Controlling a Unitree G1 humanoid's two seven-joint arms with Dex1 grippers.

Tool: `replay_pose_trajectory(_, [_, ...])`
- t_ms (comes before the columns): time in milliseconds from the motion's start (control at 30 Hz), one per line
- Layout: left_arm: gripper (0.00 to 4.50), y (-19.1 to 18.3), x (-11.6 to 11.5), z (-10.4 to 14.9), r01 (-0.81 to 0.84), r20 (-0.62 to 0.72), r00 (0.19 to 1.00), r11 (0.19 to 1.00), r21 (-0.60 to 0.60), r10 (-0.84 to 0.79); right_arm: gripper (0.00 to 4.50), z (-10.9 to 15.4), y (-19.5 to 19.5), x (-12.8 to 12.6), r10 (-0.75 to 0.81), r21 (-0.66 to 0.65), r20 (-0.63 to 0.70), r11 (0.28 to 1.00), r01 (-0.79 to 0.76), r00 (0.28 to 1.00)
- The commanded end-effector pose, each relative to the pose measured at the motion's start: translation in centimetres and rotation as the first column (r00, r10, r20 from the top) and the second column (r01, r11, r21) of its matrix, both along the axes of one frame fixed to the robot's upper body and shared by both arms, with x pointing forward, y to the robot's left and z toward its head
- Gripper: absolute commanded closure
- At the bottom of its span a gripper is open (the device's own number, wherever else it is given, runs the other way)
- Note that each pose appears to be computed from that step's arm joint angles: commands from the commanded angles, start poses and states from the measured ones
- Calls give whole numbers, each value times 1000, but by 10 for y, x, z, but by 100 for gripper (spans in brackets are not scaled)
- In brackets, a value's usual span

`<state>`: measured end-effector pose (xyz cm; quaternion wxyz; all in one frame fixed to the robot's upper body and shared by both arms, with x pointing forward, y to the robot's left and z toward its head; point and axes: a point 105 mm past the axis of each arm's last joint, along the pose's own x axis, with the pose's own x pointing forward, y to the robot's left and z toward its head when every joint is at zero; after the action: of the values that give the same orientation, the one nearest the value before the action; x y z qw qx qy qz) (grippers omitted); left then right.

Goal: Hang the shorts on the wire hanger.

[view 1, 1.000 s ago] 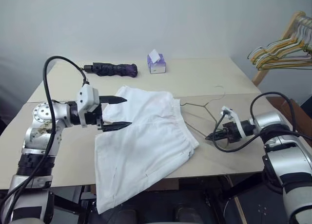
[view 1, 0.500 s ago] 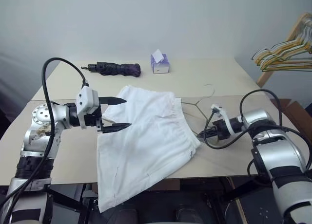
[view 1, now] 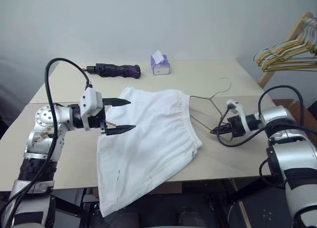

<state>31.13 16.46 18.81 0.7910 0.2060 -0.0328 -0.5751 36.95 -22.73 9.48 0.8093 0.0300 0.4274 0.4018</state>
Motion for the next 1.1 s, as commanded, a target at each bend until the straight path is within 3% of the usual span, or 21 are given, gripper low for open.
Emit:
replay_pose_trajectory(33, [2, -1, 3, 12, 12, 53, 999, 1000, 5, -13, 450, 36, 6, 20, 53, -51, 194, 998, -44, 980])
replay_pose_trajectory(100, [2, 1, 6, 15, 10, 67, 998, 1000, 18, -11, 450, 46, 9, 30, 122, -185, 301, 980, -68, 946])
replay_pose_trajectory(200, [2, 7, 14, 21, -11, 101, 995, 999, 44, 7, 450, 59, 19, 35, 309, -427, 428, 897, -112, 849])
replay_pose_trajectory(400, [2, 24, 42, 45, -108, 237, 968, 990, 91, 84, 450, 95, 66, 15, 579, -656, 553, 746, -116, 599])
replay_pose_trajectory(533, [2, 28, 53, 57, -123, 297, 951, 986, 110, 86, 450, 104, 91, -8, 661, -700, 552, 699, -148, 508])
replay_pose_trajectory(667, [2, 23, 53, 57, -64, 300, 954, 987, 148, 17, 450, 108, 107, -23, 689, -699, 550, 689, -191, 472])
replay_pose_trajectory(900, [2, 7, 50, 29, 87, 194, 970, 952, 292, -148, 450, 111, 118, -33, 718, -696, 539, 674, -246, 442])
replay_pose_trajectory(1100, [2, -12, 67, 22, 75, 216, 965, 950, 303, -145, 450, 111, 122, -35, 729, -698, 532, 665, -264, 431])
